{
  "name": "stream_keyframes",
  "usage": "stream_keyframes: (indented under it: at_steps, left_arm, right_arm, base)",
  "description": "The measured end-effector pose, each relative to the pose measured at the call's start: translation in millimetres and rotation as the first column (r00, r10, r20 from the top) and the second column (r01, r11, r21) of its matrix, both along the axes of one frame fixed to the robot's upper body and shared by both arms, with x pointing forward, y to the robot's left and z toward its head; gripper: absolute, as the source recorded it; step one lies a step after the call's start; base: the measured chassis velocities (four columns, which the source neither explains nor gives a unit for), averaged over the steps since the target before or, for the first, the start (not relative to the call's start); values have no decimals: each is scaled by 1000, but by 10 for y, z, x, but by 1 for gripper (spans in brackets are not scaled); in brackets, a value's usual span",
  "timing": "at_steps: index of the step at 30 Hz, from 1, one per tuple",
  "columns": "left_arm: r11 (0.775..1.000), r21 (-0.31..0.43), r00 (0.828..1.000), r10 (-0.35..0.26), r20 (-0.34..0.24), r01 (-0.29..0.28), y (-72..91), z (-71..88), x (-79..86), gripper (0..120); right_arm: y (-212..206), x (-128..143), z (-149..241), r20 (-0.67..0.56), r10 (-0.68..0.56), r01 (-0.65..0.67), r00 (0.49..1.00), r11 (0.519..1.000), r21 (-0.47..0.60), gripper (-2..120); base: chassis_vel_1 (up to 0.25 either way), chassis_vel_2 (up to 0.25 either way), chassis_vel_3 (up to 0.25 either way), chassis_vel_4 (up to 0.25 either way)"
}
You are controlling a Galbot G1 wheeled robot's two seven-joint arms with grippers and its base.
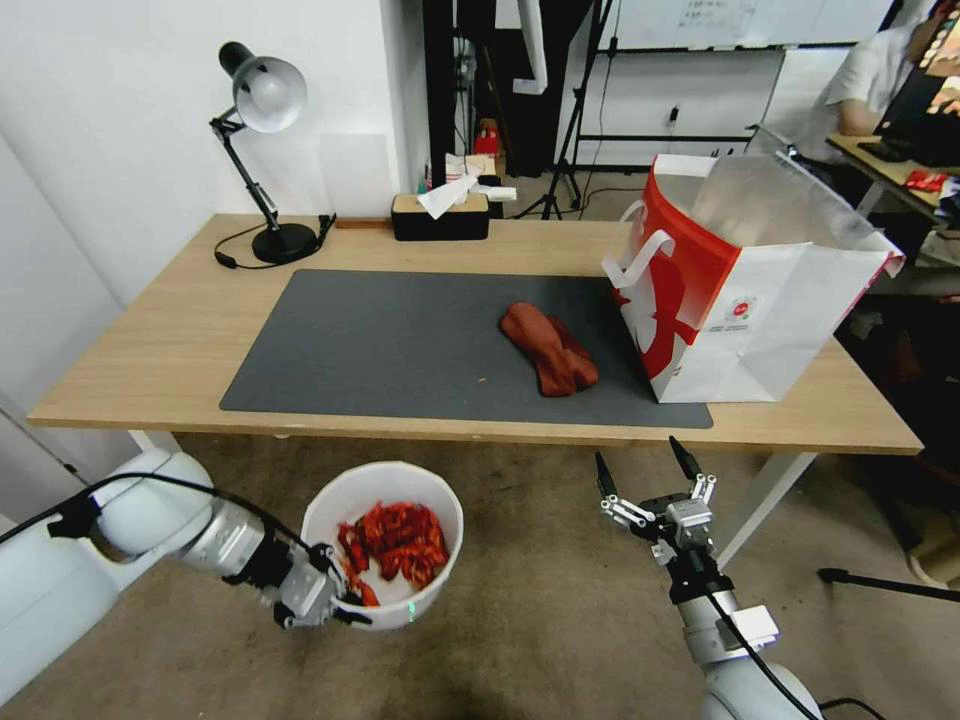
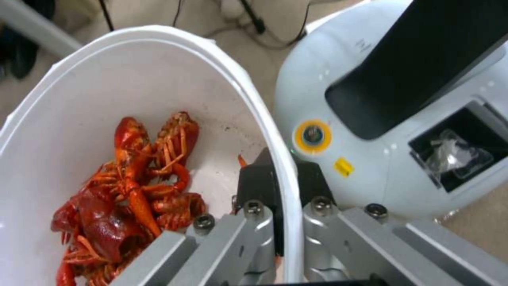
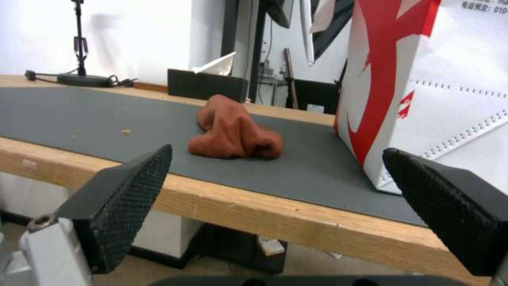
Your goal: Sweep shrimp from table into container with towel, then put container into takeout bag.
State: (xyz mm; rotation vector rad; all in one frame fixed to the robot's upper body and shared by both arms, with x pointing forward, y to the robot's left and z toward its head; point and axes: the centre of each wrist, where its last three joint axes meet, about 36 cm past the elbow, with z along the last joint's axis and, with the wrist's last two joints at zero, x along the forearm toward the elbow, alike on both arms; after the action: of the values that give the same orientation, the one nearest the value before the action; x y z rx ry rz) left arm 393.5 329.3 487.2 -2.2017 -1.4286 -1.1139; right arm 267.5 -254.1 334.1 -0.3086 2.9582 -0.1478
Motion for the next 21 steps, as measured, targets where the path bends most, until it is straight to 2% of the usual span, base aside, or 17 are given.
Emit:
stream_keyframes:
  at_steps: [1, 2, 5, 6, 8, 9, 10, 12, 14, 16, 17, 20, 21]
  left_arm:
    - [1000, -10, 1000, -23, 9, 23, -60, 84, -42, 0]
    - [1000, -10, 1000, -23, 9, 23, -60, 84, -42, 0]
    - [995, -37, 995, -87, 53, 89, -244, 429, -137, 0]
    - [995, -37, 995, -87, 53, 89, -244, 429, -137, 0]
    - [993, -59, 991, -101, 85, 106, -318, 678, -162, 0]
    - [992, -71, 990, -98, 99, 105, -330, 770, -156, 0]
    - [992, -71, 990, -98, 99, 105, -330, 770, -156, 0]
    - [992, -91, 988, -77, 135, 90, -311, 948, -100, 0]
    - [992, -95, 987, -71, 145, 85, -298, 992, -76, 0]
    - [992, -109, 983, -40, 178, 61, -234, 1128, 27, 0]
    - [992, -109, 983, -40, 178, 61, -234, 1128, 27, 0]
    - [991, -132, 976, -2, 217, 32, -166, 1286, 158, 0]
    - [991, -132, 976, -2, 217, 32, -166, 1286, 158, 0]
  right_arm:
    - [0, 5, -5, -1, 0, 0, 1000, 1000, 0, 100]
    - [0, 5, -5, -1, 0, 0, 1000, 1000, 0, 100]
    - [-2, 8, -13, -3, 0, 0, 1000, 1000, -1, 100]
    - [-2, 8, -13, -3, 0, 0, 1000, 1000, -1, 100]
    - [-3, 5, -19, -5, 1, -1, 1000, 1000, -2, 100]
    - [-2, 3, -22, -6, 1, -1, 1000, 1000, -2, 100]
    - [-2, 3, -22, -6, 1, -1, 1000, 1000, -2, 100]
    - [3, -7, -31, -10, 3, -3, 1000, 1000, -1, 100]
    - [5, -10, -33, -10, 4, -4, 1000, 1000, -1, 100]
    - [10, -15, -37, -12, 5, -5, 1000, 1000, 0, 100]
    - [10, -15, -37, -12, 5, -5, 1000, 1000, 0, 100]
    - [13, -17, -36, -12, 7, -7, 1000, 1000, 1, 100]
    - [13, -17, -36, -12, 7, -7, 1000, 1000, 1, 100]
  base:
    - [0, 0, 0, 0]
    - [0, 0, 0, 0]
    - [0, 0, 0, 0]
    - [0, 0, 0, 0]
    - [0, 0, 0, 0]
    - [0, 0, 0, 0]
    - [0, 0, 0, 0]
    - [0, 0, 0, 0]
    - [0, 0, 0, 0]
    - [0, 0, 0, 0]
    - [0, 0, 0, 0]
    - [0, 0, 0, 0]
    - [0, 0, 0, 0]
